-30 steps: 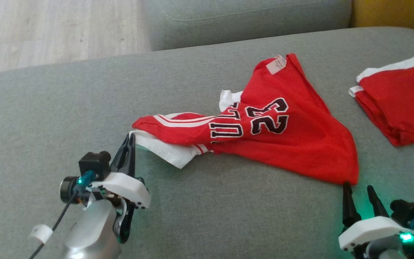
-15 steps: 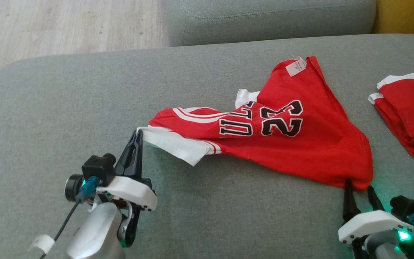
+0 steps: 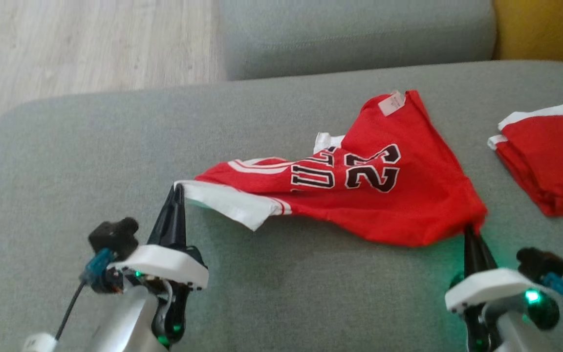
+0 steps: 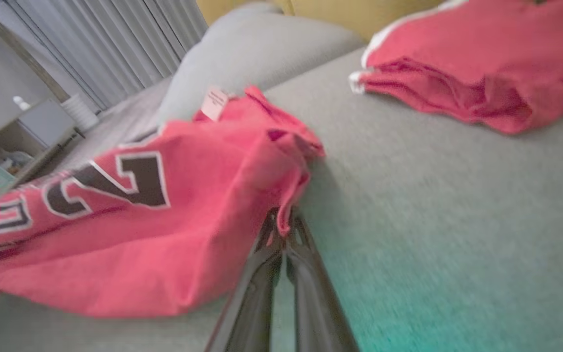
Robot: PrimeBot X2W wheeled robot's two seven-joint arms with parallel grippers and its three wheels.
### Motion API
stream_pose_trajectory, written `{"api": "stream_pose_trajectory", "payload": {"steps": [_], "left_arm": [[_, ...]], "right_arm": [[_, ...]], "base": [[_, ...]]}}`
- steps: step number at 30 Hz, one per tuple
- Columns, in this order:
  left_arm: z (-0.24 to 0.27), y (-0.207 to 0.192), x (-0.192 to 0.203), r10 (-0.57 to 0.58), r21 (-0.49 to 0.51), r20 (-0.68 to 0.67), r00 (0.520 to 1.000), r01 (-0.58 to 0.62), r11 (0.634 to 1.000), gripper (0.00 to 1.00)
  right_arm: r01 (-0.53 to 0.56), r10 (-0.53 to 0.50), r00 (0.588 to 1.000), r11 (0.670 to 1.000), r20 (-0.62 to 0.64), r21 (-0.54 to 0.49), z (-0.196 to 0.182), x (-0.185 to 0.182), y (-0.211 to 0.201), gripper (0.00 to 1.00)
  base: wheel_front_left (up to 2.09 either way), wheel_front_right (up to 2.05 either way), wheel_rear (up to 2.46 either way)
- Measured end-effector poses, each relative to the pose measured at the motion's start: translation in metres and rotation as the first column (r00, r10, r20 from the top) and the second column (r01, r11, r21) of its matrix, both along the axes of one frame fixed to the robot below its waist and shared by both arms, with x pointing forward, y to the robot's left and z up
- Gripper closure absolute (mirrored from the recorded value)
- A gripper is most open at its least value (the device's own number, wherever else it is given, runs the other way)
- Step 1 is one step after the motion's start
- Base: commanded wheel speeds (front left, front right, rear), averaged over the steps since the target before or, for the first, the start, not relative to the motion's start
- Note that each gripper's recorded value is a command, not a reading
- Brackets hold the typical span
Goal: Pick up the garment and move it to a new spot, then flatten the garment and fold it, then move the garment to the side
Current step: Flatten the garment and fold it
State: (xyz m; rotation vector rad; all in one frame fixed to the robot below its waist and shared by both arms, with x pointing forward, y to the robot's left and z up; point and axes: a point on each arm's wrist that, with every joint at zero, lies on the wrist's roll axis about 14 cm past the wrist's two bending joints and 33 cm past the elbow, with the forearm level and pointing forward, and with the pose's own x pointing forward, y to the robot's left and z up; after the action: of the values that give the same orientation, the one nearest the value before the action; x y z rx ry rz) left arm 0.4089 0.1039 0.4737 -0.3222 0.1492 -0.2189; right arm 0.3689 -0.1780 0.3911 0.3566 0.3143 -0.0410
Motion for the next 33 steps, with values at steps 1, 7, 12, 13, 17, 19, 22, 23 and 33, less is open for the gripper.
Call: {"api": "stream_pose_trajectory", "payload": {"steps": [1,7,12,13,17,19,22,23,33], "left_arm": [[0.002,0.0,-0.002,0.006,-0.051,-0.009,1.0,-0.007,0.999,1.0],[0.041,0.001,-0.002,0.0,-0.141,0.063,0.998,0.009,0.99,1.0],[0.126,-0.002,0.016,-0.02,-0.275,0.214,0.977,0.08,0.958,1.0],[0.146,0.0,0.019,-0.012,-0.287,0.252,0.968,0.086,0.954,1.0],[0.247,0.0,0.018,-0.001,-0.299,0.474,0.88,0.162,0.941,1.0],[0.279,0.003,0.013,0.017,-0.306,0.542,0.84,0.178,0.935,1.0],[0.312,0.011,0.003,0.069,-0.328,0.597,0.799,0.165,0.93,1.0],[0.319,0.014,0.0,0.083,-0.328,0.61,0.788,0.156,0.932,1.0],[0.335,0.035,-0.025,0.113,-0.322,0.629,0.769,0.125,0.939,1.0]], "right_arm": [[-0.001,0.001,0.999,1.0,0.039,0.005,0.011,0.004,0.001,1.0],[-0.013,0.004,0.967,0.999,0.253,0.031,0.076,0.017,0.006,1.0],[-0.082,0.087,0.885,0.996,0.458,-0.032,0.165,0.039,0.016,1.0],[-0.088,0.105,0.868,0.994,0.486,-0.058,0.182,0.044,0.014,1.0],[-0.096,0.175,0.746,0.983,0.642,-0.157,0.277,0.055,0.011,1.0],[-0.098,0.197,0.698,0.979,0.688,-0.181,0.31,0.053,0.013,1.0],[-0.096,0.23,0.658,0.97,0.717,-0.222,0.339,0.046,0.015,1.0],[-0.098,0.239,0.65,0.968,0.721,-0.232,0.344,0.044,0.016,1.0],[-0.113,0.299,0.698,0.943,0.65,-0.312,0.333,0.026,0.013,1.0]], "base": [[0.0,0.0,0.0],[0.0,0.0,0.0],[0.0,0.0,0.0],[0.0,0.0,0.0],[0.0,0.0,0.0],[0.0,0.0,0.0],[0.0,0.0,0.0],[0.0,0.0,0.0],[0.0,0.0,0.0]]}}
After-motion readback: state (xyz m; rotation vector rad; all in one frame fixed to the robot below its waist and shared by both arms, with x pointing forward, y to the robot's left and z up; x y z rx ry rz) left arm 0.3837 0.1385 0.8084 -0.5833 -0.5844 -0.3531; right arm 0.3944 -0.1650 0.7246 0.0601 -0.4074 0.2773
